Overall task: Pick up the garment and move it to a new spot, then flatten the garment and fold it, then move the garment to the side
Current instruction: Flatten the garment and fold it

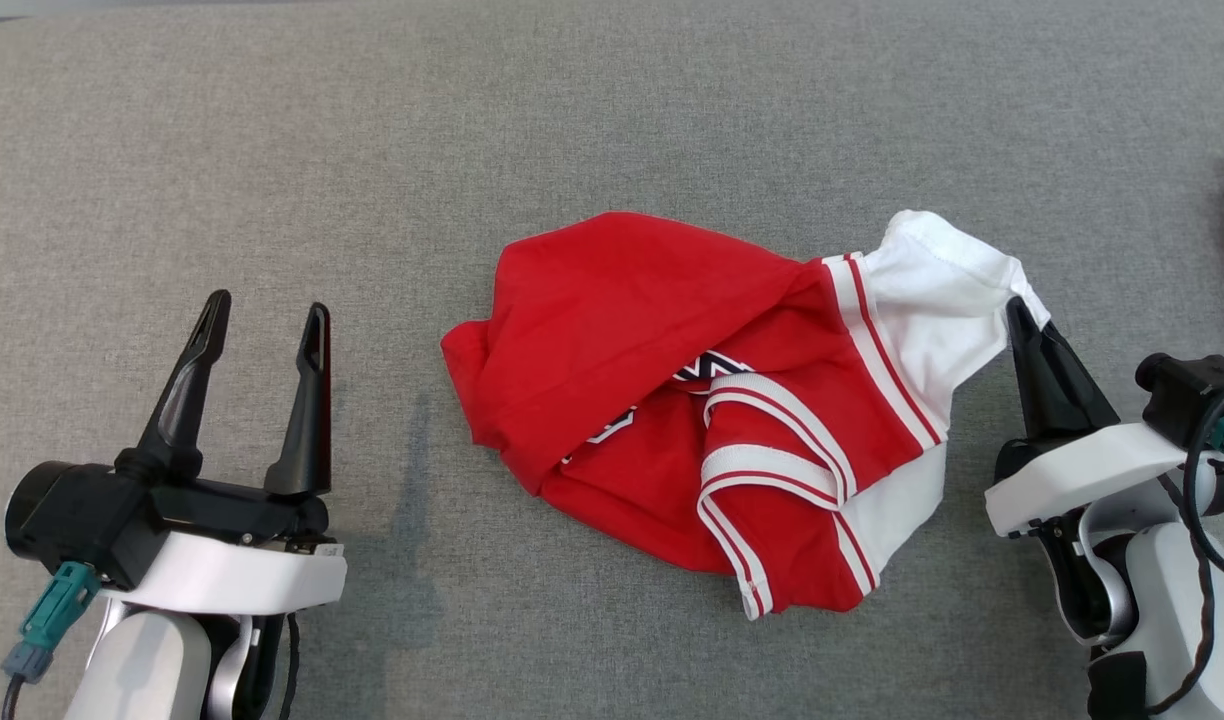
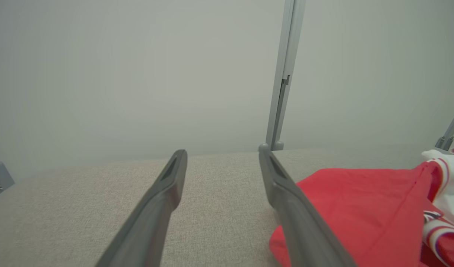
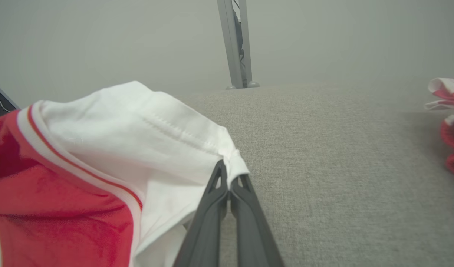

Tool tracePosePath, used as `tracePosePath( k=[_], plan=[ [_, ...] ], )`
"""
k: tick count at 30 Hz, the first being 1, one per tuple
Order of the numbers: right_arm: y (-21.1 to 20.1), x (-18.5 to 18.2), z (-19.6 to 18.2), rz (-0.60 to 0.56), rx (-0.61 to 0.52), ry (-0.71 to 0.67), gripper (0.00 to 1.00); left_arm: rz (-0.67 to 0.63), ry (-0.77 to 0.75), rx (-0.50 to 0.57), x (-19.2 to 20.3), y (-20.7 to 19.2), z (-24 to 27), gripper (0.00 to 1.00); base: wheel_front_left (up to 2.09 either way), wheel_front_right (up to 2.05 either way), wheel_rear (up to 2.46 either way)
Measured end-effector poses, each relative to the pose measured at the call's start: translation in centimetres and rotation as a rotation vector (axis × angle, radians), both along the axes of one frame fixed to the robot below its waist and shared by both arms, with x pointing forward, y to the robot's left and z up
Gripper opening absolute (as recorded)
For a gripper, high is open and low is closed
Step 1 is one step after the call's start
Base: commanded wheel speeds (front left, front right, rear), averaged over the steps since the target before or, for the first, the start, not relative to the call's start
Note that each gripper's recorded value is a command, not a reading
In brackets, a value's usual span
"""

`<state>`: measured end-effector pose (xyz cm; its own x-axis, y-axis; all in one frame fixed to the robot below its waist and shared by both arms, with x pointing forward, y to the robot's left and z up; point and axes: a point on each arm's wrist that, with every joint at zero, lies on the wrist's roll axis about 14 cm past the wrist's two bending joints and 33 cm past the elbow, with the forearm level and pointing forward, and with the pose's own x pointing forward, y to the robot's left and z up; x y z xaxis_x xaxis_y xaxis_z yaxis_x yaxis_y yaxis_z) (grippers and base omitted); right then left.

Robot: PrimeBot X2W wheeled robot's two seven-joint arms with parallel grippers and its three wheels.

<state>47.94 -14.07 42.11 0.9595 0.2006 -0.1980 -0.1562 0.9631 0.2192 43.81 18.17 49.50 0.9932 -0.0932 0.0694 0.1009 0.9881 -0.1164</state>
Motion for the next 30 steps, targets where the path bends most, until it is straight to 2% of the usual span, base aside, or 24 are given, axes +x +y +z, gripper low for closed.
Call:
tracePosePath(
  k=[1,2,3,4,5,16,23,30],
  plan=[
    [0.1,0.1,-0.3,0.003,0.001,0.002,0.0,0.0,0.001,0.001,0.1,0.0,-0.1,1.0,0.0,0.0,0.0],
    [0.2,0.2,-0.5,0.004,0.004,0.003,0.11,0.0,0.0,0.002,0.2,0.0,-0.1,1.0,0.0,0.0,0.0],
    [0.3,0.3,-0.6,0.005,0.005,0.001,0.4,-0.002,-0.003,0.002,0.3,0.0,0.0,1.0,0.0,0.0,0.0],
    [0.3,0.3,-0.7,0.008,0.002,0.0,0.84,-0.002,-0.004,0.002,0.3,0.0,0.0,1.0,0.0,0.0,0.0],
    [0.3,0.3,-0.8,0.009,-0.001,0.002,1.0,-0.003,-0.002,0.002,0.3,-0.1,0.0,1.0,0.0,0.0,0.0],
    [-1.8,-0.3,3.4,-0.036,-0.075,-0.16,1.0,-0.002,-0.026,0.0,-0.5,-0.2,1.1,1.0,0.0,0.0,0.0],
    [-0.8,-2.0,8.0,-0.015,-0.111,-0.278,1.0,0.013,-0.031,0.001,-1.7,0.2,1.6,1.0,0.0,0.0,0.0],
    [0.0,-4.4,10.4,-0.006,-0.106,-0.307,1.0,0.031,-0.024,0.003,-3.0,0.6,1.9,1.0,0.0,0.0,0.0]
  ],
)
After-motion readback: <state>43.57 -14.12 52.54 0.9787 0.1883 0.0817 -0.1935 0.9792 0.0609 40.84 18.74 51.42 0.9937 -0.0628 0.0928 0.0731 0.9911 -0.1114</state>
